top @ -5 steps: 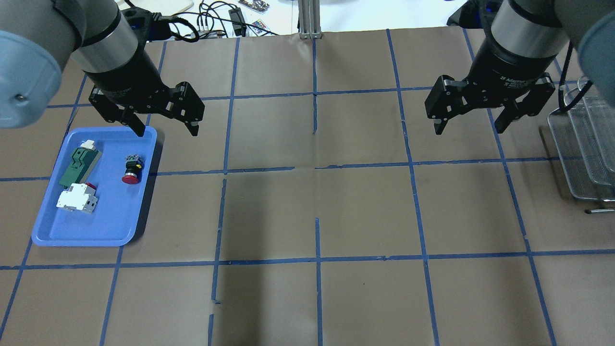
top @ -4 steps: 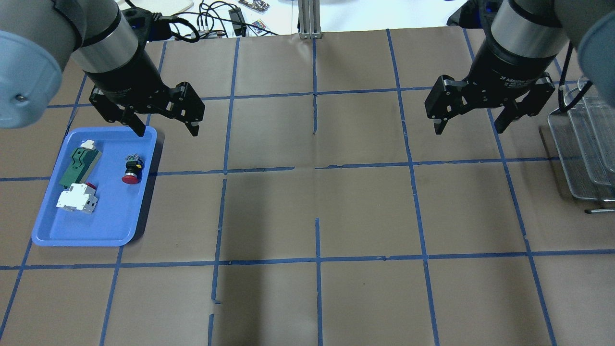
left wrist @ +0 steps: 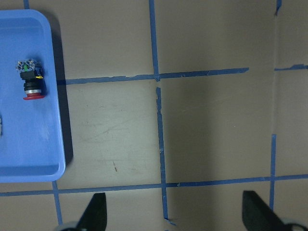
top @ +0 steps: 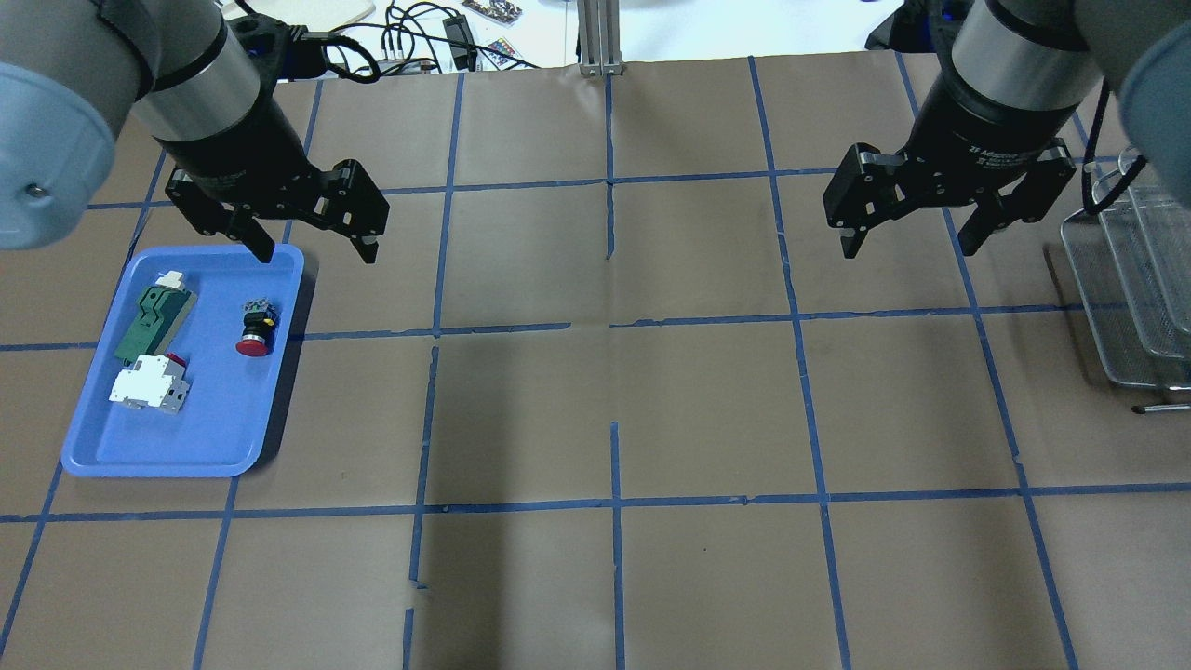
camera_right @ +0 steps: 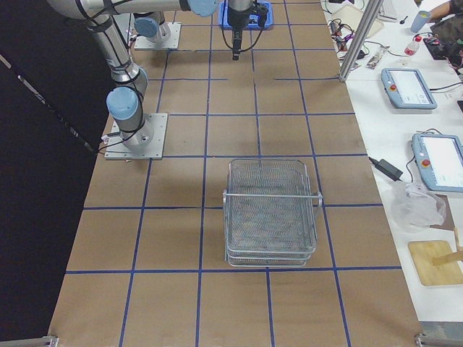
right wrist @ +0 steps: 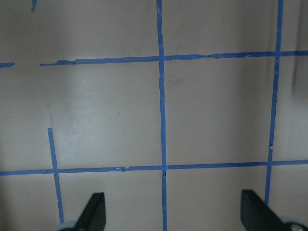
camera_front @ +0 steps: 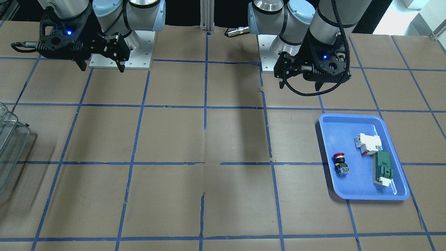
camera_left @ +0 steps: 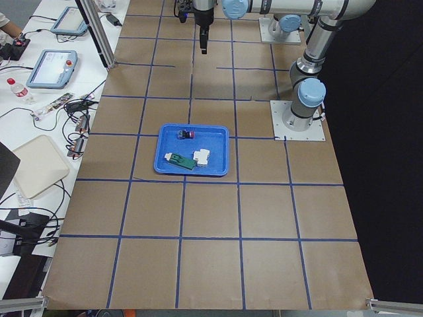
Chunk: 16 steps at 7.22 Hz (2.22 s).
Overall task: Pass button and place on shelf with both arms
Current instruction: 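Move the left gripper down toward the red push button in the blue tray, then close the left gripper on the red push button in the tray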
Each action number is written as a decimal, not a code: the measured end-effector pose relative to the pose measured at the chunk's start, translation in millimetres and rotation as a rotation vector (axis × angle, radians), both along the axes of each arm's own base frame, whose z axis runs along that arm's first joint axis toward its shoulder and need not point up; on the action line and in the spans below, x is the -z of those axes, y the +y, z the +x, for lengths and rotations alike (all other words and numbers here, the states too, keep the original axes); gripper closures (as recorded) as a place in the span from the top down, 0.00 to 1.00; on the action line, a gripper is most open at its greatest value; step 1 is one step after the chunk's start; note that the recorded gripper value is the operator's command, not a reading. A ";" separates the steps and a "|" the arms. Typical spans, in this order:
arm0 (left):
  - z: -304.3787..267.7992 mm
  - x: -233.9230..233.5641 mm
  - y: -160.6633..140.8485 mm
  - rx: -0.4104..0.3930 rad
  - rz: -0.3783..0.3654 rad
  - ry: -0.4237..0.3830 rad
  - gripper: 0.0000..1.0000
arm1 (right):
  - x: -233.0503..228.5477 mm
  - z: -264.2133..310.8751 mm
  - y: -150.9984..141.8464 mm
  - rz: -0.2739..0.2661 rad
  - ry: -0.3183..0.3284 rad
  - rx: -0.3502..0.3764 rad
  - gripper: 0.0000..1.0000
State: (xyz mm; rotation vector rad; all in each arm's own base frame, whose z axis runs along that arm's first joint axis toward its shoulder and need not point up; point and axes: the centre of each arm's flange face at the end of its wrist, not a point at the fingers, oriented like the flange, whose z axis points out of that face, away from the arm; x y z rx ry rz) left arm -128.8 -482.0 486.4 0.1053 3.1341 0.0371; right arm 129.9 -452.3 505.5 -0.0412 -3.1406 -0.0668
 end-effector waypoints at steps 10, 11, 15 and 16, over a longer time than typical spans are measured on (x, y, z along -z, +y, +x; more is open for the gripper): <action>265.5 244.9 -67.8 0.005 -0.022 0.050 1.00 | 0.1 0.5 0.2 0.001 -0.004 -0.001 1.00; 264.1 262.6 -70.6 0.005 -0.016 0.086 1.00 | -0.1 0.5 0.3 0.000 -0.004 -0.001 1.00; 264.3 289.7 -73.4 0.003 0.003 0.112 0.86 | 0.0 0.4 0.1 0.000 -0.003 -0.003 1.00; 264.1 293.2 -73.1 0.003 0.009 0.115 0.86 | 0.1 0.4 0.1 0.000 -0.003 -0.002 1.00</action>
